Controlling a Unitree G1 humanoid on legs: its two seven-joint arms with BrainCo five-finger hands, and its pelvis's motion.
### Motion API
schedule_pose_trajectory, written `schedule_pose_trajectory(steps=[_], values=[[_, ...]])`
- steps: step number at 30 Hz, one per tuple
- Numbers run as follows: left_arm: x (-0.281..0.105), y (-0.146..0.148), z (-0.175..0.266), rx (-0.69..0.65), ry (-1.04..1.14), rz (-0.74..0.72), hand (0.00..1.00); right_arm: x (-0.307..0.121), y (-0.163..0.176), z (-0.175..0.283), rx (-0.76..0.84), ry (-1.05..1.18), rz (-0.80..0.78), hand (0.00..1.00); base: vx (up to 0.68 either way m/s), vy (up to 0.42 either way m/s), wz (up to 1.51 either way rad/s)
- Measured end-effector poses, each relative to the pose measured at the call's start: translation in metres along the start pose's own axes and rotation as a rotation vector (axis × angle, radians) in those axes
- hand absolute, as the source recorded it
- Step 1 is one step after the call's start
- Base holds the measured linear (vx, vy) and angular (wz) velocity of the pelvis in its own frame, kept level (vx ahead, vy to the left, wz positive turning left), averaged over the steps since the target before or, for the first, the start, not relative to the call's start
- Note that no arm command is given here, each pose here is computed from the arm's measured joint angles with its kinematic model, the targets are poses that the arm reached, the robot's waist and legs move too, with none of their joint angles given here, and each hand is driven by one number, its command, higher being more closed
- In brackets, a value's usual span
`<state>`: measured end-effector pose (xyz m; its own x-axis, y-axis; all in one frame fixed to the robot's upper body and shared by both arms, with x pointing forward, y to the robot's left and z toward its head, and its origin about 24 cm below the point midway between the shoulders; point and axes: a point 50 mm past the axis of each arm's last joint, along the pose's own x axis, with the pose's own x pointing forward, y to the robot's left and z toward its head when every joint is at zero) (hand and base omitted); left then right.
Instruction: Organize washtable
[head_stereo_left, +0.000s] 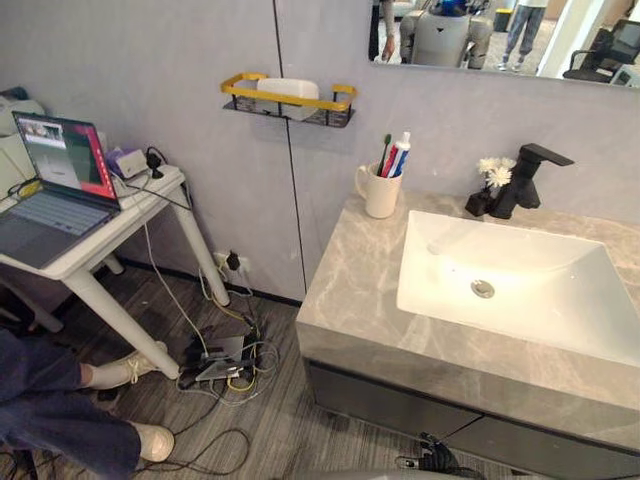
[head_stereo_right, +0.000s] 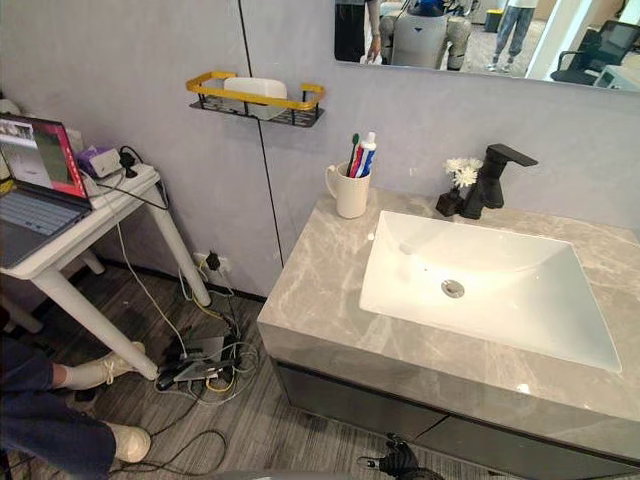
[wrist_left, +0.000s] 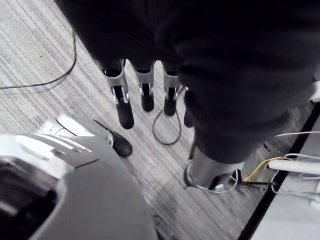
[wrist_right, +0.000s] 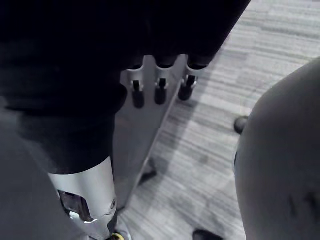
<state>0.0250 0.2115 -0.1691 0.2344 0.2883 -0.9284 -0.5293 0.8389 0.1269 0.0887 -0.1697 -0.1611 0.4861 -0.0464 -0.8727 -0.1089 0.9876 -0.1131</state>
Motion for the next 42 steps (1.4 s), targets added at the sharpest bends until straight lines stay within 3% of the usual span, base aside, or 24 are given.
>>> schedule_pose_trajectory(steps=[14, 20, 26, 34, 36, 39, 42], values=[[0.001, -0.007, 0.016, 0.024, -0.062, -0.012, 0.00, 0.004, -0.001, 0.014, -0.020, -0.041, 0.000, 0.00, -0.02, -0.006, -0.25], [0.002, 0.003, 0.018, 0.027, -0.067, 0.031, 0.00, 0.003, -0.006, 0.013, 0.088, -0.041, -0.041, 0.00, -0.13, 0.177, -0.86], [0.003, 0.002, 0.020, 0.070, -0.063, 0.021, 0.00, 0.002, -0.008, 0.012, 0.111, -0.032, -0.051, 0.00, -0.14, 0.077, -1.23], [0.004, -0.002, 0.009, -0.009, 0.005, 0.021, 0.00, 0.002, -0.021, 0.006, 0.180, -0.017, -0.088, 0.00, -0.06, -0.050, -1.57], [0.003, -0.019, 0.000, -0.034, 0.031, -0.026, 0.00, 0.007, -0.040, 0.018, 0.198, -0.021, -0.124, 0.00, -0.13, -0.030, -2.23], [0.007, -0.010, 0.019, 0.041, -0.022, -0.020, 0.00, 0.004, -0.041, 0.000, 0.166, 0.055, -0.124, 0.00, 0.03, -0.148, -0.97], [0.006, -0.023, 0.019, 0.052, -0.024, -0.052, 0.00, 0.002, -0.048, -0.009, 0.135, 0.090, -0.134, 0.00, 0.03, -0.252, -0.93]])
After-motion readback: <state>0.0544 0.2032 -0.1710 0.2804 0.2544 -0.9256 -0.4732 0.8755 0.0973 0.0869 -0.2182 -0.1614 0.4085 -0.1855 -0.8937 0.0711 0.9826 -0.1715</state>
